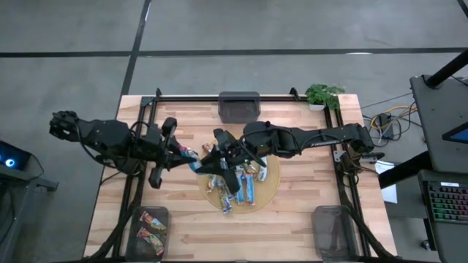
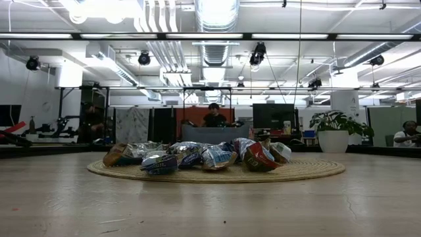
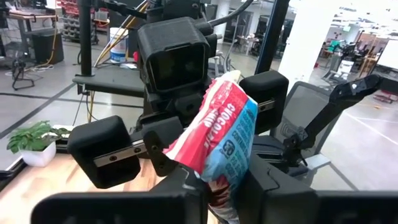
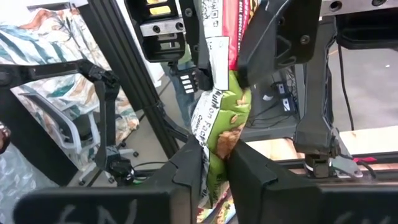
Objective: Pick and place Granola Bars by type
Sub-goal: Put the red granola bar into the left black bin
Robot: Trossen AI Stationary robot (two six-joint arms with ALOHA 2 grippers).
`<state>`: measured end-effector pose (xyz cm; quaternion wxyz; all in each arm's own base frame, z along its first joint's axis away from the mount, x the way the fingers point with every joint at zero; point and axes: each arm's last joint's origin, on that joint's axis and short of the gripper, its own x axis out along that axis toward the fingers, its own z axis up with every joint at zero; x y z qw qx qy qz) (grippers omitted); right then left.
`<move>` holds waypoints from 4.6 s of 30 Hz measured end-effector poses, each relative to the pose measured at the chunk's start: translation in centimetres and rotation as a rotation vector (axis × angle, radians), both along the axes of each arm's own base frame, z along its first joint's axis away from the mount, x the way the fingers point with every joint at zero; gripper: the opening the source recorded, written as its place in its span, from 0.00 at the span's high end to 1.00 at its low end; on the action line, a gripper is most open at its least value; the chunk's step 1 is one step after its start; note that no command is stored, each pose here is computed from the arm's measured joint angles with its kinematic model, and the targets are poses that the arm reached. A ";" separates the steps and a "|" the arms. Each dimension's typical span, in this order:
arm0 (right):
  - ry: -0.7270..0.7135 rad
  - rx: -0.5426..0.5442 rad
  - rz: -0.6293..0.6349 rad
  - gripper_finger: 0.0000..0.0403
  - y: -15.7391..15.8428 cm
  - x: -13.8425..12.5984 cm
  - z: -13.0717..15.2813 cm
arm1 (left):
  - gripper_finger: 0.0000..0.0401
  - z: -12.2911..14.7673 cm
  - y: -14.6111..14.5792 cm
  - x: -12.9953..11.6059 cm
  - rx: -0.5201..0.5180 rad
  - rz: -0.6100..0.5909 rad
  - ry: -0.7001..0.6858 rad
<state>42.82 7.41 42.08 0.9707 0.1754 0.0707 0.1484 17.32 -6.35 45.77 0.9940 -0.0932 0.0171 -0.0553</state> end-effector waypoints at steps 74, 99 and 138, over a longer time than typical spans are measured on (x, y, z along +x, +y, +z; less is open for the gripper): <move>0.086 0.019 -0.070 0.46 -3.0 -2.0 2.4 | 0.93 -17.8 -15.8 -5.7 0.277 -0.587 1.209; 0.088 0.023 -0.070 0.46 -2.9 -2.0 2.3 | 0.67 -18.7 -15.5 -6.0 0.283 -0.583 1.269; 0.139 -0.032 -0.068 0.46 -3.0 -2.1 1.7 | 1.00 -10.2 -4.7 -5.9 0.192 -0.041 0.741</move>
